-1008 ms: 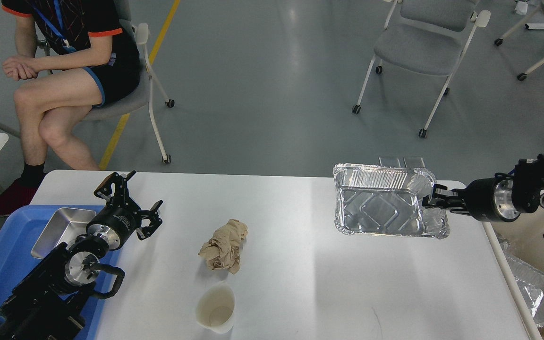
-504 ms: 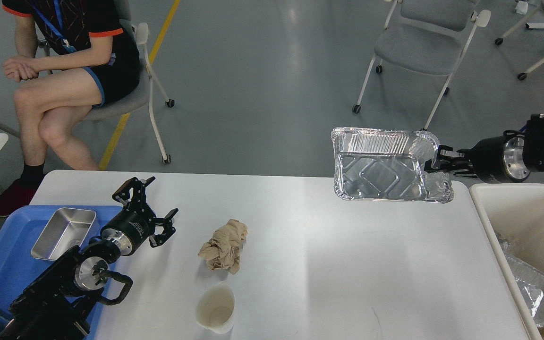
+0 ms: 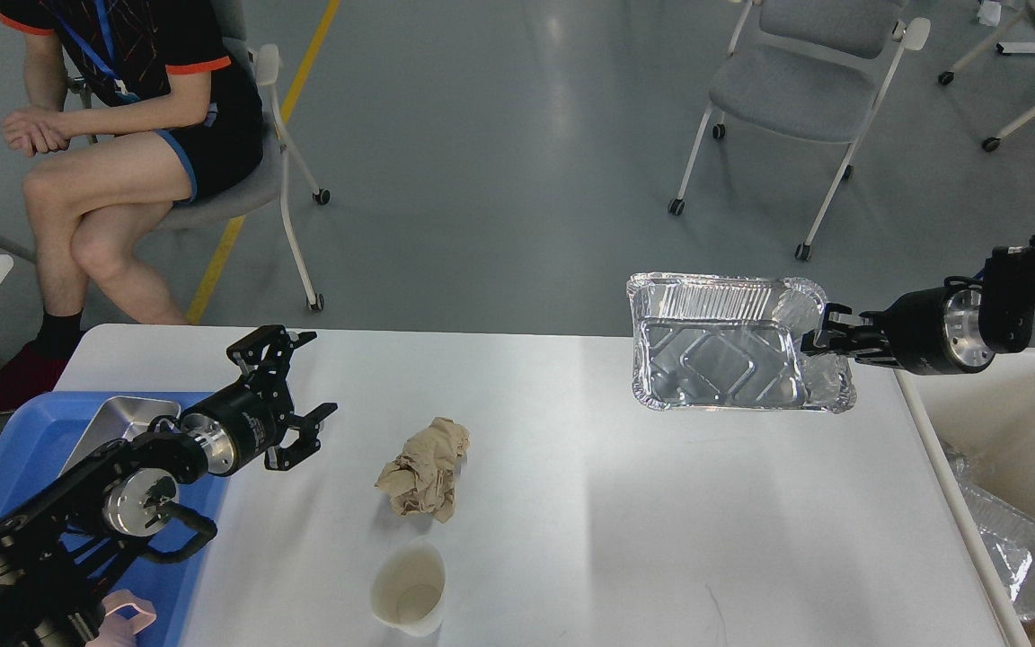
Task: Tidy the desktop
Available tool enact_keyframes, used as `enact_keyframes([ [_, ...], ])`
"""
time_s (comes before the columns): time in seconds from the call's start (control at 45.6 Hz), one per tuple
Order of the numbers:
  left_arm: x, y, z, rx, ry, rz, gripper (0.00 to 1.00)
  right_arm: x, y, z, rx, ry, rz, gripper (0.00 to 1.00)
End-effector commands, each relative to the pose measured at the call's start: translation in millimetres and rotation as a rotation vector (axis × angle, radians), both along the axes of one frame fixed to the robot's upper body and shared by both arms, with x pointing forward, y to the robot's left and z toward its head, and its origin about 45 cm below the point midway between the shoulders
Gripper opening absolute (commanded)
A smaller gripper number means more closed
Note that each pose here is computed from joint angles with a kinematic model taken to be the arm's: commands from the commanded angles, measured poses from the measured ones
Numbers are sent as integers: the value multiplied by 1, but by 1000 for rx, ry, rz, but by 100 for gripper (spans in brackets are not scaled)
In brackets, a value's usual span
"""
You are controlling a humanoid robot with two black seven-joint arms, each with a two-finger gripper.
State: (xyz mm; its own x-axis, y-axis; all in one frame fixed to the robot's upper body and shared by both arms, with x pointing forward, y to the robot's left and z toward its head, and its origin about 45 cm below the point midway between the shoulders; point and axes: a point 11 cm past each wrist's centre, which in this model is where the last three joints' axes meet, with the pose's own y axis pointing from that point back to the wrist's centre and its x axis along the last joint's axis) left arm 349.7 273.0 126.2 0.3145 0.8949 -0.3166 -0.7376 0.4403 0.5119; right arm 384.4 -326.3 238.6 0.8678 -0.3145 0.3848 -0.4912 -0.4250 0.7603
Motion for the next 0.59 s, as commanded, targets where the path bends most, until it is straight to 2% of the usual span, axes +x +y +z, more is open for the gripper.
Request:
enact_keyframes([
  [0.0, -19, 27, 23, 200, -6, -138, 96, -1, 4, -3, 7, 4, 5, 0],
  [0.307, -71, 44, 81, 546, 46, -581, 96, -4, 2, -9, 10, 15, -2, 0],
  [0.57, -82, 68, 133, 663, 24, -803, 95, -6, -1, -11, 12, 19, -9, 0],
])
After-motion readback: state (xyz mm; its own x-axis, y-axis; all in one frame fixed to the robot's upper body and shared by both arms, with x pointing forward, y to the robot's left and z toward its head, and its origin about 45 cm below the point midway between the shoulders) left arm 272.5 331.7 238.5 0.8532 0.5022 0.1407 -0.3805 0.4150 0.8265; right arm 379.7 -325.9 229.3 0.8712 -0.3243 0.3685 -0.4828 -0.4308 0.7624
